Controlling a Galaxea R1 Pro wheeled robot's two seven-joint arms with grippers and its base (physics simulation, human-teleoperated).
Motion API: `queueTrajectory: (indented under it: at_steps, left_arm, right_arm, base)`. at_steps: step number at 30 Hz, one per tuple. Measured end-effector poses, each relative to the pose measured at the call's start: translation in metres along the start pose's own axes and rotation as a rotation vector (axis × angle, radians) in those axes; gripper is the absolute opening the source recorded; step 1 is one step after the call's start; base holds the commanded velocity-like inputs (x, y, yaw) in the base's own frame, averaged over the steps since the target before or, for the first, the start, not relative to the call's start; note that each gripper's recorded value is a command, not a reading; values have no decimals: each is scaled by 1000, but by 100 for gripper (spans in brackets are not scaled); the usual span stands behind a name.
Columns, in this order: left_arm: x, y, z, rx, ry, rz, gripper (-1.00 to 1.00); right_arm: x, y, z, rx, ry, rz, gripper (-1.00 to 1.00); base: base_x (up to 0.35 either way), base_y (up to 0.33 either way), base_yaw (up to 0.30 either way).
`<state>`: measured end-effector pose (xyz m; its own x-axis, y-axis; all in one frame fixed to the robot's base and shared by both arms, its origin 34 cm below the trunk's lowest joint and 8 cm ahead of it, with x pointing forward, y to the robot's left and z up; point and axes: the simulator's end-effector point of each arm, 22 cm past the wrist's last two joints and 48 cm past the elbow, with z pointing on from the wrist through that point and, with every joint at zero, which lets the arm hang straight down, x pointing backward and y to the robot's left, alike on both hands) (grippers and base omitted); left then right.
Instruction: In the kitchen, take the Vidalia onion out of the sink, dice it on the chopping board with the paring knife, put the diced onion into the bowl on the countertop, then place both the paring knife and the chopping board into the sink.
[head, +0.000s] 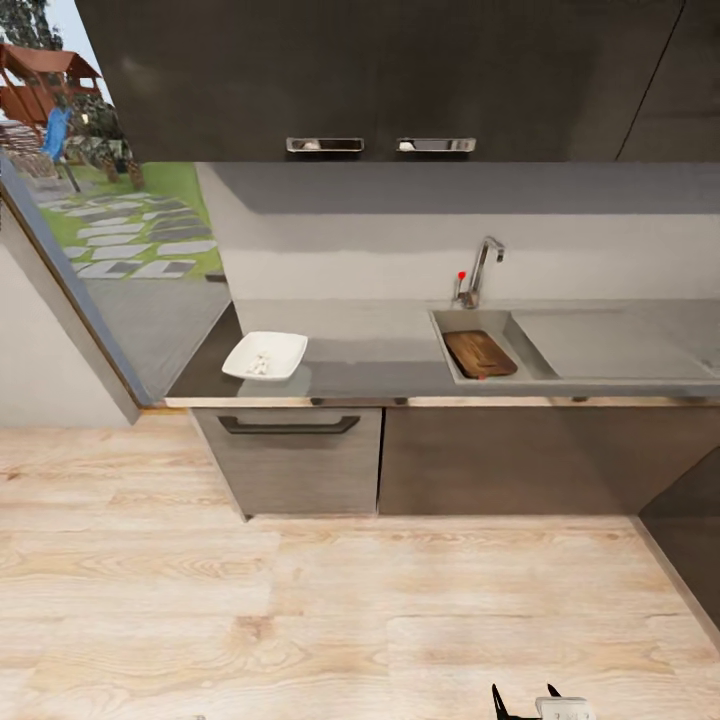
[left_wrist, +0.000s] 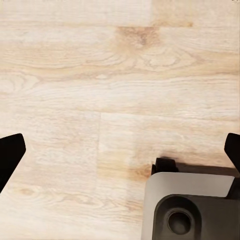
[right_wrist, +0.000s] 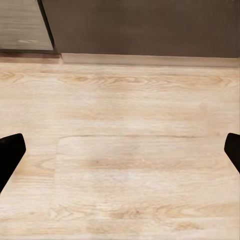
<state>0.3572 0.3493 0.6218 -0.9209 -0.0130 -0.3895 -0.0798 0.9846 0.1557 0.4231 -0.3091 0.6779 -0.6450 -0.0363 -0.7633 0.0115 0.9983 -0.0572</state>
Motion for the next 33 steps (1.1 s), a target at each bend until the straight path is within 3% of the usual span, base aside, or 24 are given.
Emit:
queueTrajectory:
  at_steps: [33]
  left_arm:
    - [-22, -5, -5, 8, -48, -11, 100]
  right_arm:
    - [-23, -1, 2, 2, -52, 2, 100]
  base:
    - [0, 0, 0]
